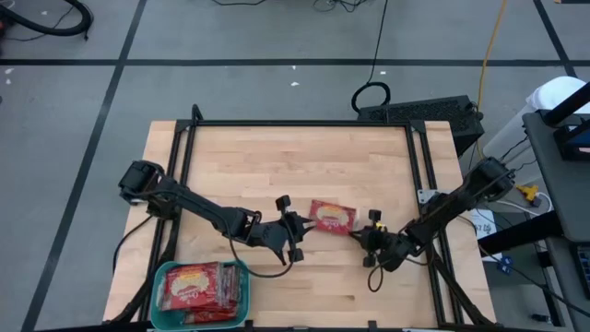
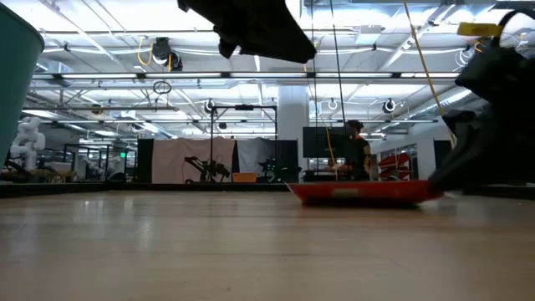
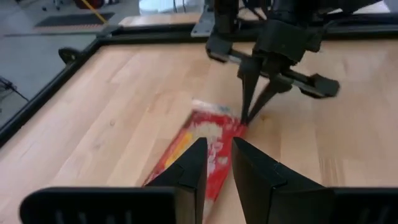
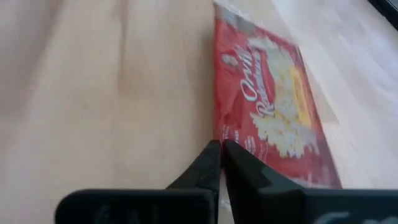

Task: Sort popcorn bags into baskets
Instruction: Put the red popcorn bag into the blue container

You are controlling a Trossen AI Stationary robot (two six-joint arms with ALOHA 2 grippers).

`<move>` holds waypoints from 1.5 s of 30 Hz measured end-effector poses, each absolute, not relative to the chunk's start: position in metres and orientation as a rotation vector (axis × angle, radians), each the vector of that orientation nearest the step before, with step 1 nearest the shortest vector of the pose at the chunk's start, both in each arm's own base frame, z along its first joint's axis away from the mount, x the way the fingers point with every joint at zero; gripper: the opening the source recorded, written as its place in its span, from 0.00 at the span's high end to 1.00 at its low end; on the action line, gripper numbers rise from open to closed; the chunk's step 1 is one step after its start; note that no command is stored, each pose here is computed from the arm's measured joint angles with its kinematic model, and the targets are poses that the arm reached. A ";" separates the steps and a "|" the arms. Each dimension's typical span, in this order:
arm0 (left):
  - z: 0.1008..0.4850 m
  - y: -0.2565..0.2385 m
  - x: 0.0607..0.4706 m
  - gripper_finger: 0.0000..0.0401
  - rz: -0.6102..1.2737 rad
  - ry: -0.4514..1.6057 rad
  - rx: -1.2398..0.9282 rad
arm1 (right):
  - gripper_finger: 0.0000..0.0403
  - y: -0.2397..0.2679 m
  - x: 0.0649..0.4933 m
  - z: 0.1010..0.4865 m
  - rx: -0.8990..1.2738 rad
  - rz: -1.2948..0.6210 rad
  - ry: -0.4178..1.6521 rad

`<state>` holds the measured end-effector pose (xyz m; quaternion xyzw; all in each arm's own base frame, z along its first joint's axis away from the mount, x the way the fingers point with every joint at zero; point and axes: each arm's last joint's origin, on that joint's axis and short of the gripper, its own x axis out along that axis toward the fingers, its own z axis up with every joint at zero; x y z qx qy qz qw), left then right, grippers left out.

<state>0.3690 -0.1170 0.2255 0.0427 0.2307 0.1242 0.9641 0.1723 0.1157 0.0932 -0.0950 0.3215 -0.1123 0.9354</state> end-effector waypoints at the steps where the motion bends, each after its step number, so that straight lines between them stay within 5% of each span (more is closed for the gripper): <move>1: 0.225 -0.118 0.371 0.81 0.248 0.457 0.093 | 0.99 0.116 0.175 0.096 -0.171 -0.219 0.639; 5: 0.215 -0.122 0.380 0.75 0.199 0.434 0.159 | 0.99 0.113 0.183 0.110 -0.090 -0.221 0.559; 14: 0.160 -0.131 0.399 0.40 0.193 0.474 0.366 | 1.00 0.099 0.194 0.125 0.011 -0.179 0.532; 19: 0.142 -0.119 0.403 0.34 0.219 0.550 0.415 | 1.00 0.091 0.200 0.135 0.043 -0.155 0.490; 25: 0.136 -0.097 0.407 0.48 0.236 0.606 0.455 | 1.00 0.079 0.208 0.142 0.065 -0.133 0.455; 34: 0.145 -0.100 0.401 0.95 0.201 0.663 0.511 | 1.00 0.066 0.215 0.146 0.081 -0.098 0.443; 45: 0.238 -0.140 0.336 0.95 0.212 0.713 0.337 | 0.84 0.070 0.219 0.168 -0.063 -0.063 0.248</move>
